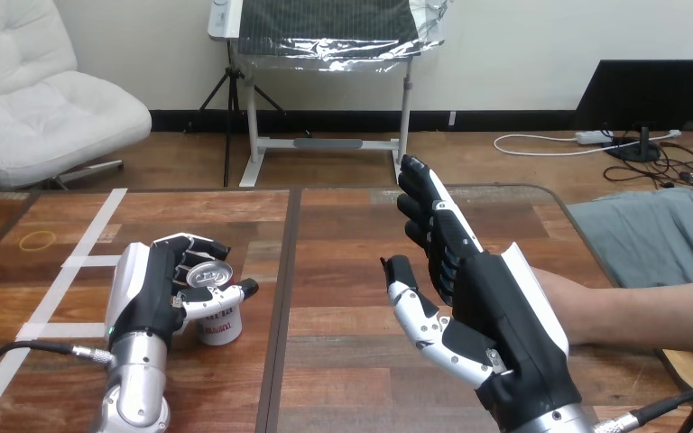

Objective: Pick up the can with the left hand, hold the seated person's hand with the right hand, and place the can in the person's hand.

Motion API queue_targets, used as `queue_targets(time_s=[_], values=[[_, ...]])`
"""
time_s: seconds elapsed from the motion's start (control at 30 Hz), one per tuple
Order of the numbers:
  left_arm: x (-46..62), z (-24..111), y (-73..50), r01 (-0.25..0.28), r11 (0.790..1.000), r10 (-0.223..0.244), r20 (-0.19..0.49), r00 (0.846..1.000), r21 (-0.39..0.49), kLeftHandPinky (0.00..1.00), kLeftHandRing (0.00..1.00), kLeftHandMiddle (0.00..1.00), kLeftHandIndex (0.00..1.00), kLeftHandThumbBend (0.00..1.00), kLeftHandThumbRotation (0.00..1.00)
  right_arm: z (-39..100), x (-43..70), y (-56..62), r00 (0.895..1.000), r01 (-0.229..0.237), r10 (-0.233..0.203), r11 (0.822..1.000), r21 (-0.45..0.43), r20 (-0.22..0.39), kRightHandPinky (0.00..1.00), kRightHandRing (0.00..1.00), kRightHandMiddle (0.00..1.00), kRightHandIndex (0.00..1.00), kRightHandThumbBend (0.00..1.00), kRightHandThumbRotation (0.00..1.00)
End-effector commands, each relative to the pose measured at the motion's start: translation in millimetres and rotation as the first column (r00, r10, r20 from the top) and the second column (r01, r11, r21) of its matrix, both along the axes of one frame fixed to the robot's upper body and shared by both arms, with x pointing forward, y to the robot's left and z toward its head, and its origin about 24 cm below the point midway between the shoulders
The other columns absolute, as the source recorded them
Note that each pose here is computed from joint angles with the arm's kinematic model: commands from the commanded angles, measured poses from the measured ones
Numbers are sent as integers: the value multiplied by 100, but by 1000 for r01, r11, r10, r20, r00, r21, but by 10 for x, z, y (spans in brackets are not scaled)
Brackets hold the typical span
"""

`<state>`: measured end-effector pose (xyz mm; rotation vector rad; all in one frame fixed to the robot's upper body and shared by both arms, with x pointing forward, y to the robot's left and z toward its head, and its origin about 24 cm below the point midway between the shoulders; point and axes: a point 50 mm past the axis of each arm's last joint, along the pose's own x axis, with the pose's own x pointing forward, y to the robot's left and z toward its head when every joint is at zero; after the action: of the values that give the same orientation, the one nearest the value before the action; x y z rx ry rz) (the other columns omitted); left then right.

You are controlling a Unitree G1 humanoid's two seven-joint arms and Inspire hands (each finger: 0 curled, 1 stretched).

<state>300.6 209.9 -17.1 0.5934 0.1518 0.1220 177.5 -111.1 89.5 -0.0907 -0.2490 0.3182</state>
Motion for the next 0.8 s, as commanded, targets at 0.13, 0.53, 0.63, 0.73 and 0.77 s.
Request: queue_targets(time_s=[0.13,0.53,0.63,0.73,0.77], values=[[99,145,-50,27,1000,-29,95,995,15,42,45,50,52,71,0,169,47,-26,997,-3,3,1000,3,81,100,100,100,100,0,0],[88,157,-69,31,1000,-30,126,992,-3,40,43,48,51,70,0,177,58,-31,996,2,-3,1000,2,84,100,100,100,100,0,0],[87,164,-73,33,999,-33,133,991,2,40,43,48,51,70,0,177,59,-33,996,2,-3,1000,4,85,100,100,100,100,0,0],[87,182,-84,40,999,-40,146,988,5,40,43,48,51,70,0,177,63,-35,996,2,-3,1000,3,86,100,100,100,100,0,0],[87,187,-87,41,999,-42,150,988,5,40,43,48,51,70,0,177,64,-35,996,2,-3,1000,4,86,100,100,100,100,0,0]])
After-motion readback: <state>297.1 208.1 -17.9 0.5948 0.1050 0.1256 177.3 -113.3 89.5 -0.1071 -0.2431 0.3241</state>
